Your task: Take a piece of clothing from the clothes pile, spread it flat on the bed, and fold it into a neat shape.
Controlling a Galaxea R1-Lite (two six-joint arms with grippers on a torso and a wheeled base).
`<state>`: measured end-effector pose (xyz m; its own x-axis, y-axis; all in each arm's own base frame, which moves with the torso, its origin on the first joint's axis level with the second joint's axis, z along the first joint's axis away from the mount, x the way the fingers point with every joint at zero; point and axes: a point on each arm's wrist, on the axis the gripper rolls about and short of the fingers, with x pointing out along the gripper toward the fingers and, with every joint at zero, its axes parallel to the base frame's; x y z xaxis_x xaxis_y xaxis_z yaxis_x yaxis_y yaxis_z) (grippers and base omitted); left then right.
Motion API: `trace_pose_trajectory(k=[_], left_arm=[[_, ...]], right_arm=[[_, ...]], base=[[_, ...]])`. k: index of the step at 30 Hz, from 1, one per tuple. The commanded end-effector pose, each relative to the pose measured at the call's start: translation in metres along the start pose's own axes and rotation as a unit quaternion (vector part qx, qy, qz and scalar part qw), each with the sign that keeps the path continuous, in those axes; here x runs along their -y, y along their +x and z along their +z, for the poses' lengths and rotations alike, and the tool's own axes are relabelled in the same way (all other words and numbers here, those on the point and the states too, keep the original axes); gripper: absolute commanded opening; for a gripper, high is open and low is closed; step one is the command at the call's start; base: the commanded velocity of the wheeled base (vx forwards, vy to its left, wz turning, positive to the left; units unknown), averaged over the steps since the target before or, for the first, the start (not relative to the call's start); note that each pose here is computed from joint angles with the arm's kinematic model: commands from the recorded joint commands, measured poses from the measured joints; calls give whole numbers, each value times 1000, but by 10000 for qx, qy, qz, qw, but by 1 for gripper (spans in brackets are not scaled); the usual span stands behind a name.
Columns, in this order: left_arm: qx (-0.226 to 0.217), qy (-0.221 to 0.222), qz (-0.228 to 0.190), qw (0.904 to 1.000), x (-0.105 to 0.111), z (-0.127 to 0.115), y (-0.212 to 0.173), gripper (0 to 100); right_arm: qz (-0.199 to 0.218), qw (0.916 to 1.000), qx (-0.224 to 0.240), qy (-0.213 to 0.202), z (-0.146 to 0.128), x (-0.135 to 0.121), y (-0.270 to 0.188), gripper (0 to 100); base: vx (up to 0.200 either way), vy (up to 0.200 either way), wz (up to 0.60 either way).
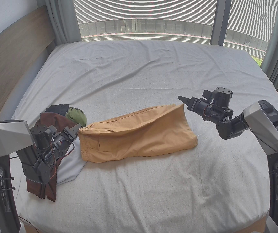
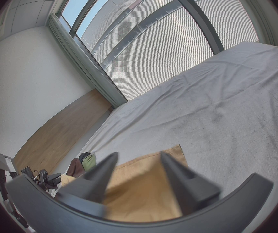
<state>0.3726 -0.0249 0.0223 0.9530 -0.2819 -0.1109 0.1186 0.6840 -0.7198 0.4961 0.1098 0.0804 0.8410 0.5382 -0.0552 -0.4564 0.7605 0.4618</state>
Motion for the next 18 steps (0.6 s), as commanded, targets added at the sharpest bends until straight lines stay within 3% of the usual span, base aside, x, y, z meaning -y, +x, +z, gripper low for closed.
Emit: trace_pose_trajectory(k=[1, 10, 18], left_arm=[[38, -11, 1, 10000, -3, -1, 7, 100], [163, -11, 48, 9999, -3, 12, 7, 100], [191, -76, 300, 9993, -1, 32, -5, 100]], right_arm=[[-54, 9999, 128, -7, -1, 4, 3, 100], [-110, 9999, 51, 27, -2, -5, -15, 100], [-139, 9994, -301, 128, -12, -30, -51, 100]], base=[[0, 0, 0], [0, 0, 0], [0, 0, 0]])
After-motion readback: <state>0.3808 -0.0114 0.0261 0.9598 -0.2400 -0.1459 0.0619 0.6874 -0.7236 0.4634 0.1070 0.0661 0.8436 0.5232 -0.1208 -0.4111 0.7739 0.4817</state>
